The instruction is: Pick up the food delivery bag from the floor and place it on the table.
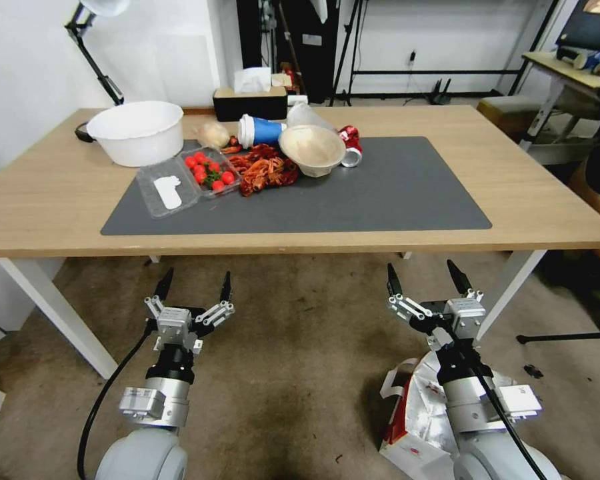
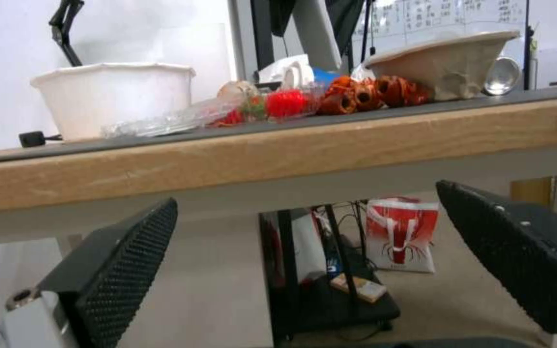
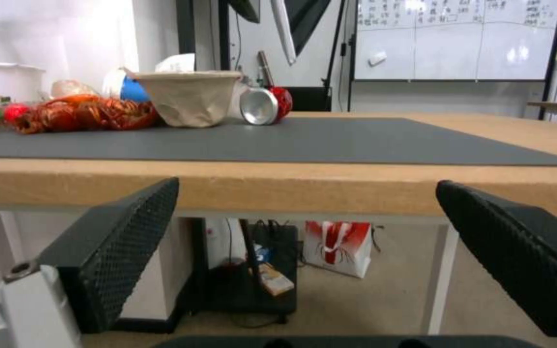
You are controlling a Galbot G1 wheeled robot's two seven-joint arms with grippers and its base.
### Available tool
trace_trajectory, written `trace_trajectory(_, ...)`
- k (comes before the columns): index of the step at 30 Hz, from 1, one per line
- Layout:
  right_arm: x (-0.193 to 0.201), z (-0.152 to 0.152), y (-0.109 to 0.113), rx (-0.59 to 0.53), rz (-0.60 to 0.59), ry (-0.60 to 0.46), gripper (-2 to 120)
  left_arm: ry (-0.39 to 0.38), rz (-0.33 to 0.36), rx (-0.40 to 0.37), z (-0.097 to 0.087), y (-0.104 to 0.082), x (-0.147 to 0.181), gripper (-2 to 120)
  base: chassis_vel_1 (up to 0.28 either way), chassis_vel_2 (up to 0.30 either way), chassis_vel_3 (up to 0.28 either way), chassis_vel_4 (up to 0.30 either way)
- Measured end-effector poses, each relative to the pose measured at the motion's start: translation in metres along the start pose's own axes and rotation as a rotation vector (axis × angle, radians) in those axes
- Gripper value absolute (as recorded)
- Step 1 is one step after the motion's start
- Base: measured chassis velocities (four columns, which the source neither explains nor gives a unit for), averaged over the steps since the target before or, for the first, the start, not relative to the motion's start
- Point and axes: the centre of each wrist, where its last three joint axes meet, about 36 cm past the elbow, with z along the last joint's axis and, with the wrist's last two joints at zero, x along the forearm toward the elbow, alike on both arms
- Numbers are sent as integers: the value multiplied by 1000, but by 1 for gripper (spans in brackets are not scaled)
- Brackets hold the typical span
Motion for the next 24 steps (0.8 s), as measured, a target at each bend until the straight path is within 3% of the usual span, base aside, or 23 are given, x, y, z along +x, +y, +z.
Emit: trace_trajectory(24,-1,2,0,-3,5,-5,100,1,5,2,-1,-1,0,100,0,0,0,0)
